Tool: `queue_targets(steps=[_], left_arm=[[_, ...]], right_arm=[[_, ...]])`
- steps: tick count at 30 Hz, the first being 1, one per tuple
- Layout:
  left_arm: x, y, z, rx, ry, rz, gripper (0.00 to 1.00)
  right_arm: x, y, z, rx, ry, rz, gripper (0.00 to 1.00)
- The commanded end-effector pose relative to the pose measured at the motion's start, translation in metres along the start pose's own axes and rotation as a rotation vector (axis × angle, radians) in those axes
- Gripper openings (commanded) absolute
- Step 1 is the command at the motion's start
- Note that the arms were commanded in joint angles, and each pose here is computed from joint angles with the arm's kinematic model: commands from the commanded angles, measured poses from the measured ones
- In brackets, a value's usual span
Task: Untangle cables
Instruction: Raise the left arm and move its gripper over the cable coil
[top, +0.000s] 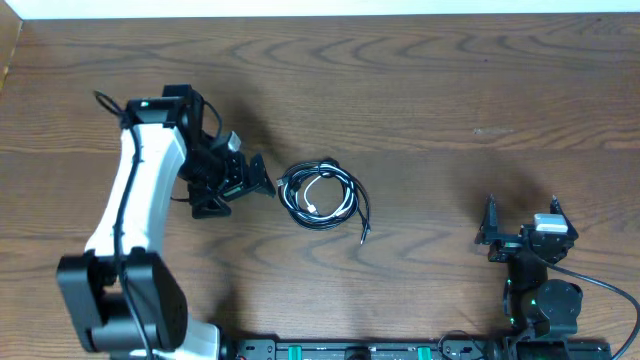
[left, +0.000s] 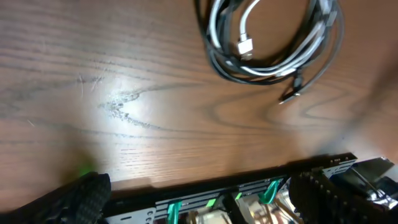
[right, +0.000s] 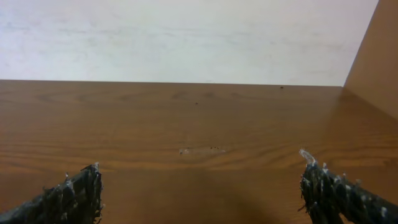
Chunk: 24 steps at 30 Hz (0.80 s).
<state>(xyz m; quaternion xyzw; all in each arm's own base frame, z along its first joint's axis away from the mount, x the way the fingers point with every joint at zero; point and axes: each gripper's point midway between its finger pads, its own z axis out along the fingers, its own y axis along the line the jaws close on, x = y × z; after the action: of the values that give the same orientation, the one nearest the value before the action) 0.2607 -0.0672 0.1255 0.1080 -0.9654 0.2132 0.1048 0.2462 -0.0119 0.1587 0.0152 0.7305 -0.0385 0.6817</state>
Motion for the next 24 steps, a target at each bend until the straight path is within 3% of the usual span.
queue_targets(steps=[1, 5, 12, 13, 14, 15, 16, 17, 24], left_arm=[[0.003, 0.003, 0.015, -0.004, 0.068, -0.041, 0.98], [0.004, 0.0, 0.025, -0.016, 0.104, -0.033, 0.98], [-0.012, -0.006, 0.027, 0.001, 0.038, 0.012, 0.98], [-0.016, -0.008, 0.027, 0.007, 0.025, 0.015, 0.84], [-0.019, -0.009, 0.028, 0.01, 0.012, 0.004, 0.58], [-0.022, -0.011, 0.029, 0.011, -0.001, -0.024, 0.25], [-0.024, -0.013, 0.029, 0.011, -0.009, -0.037, 0.12], [-0.025, -0.015, 0.03, 0.011, -0.014, -0.042, 0.08], [-0.025, -0.018, 0.044, -0.149, -0.054, -0.051, 0.08]], right_arm=[[0.001, 0.0, 0.0, 0.002, 0.0, 0.013, 0.99], [0.001, 0.0, 0.0, 0.002, 0.0, 0.013, 0.99], [0.001, 0.0, 0.0, 0.002, 0.0, 0.013, 0.99], [0.001, 0.0, 0.0, 0.002, 0.0, 0.013, 0.99], [0.001, 0.0, 0.0, 0.002, 0.0, 0.013, 0.99], [0.001, 0.0, 0.0, 0.002, 0.0, 0.013, 0.99], [0.001, 0.0, 0.0, 0.002, 0.0, 0.013, 0.99], [0.001, 0.0, 0.0, 0.002, 0.0, 0.013, 0.99], [0.001, 0.0, 0.0, 0.002, 0.0, 0.013, 0.99]])
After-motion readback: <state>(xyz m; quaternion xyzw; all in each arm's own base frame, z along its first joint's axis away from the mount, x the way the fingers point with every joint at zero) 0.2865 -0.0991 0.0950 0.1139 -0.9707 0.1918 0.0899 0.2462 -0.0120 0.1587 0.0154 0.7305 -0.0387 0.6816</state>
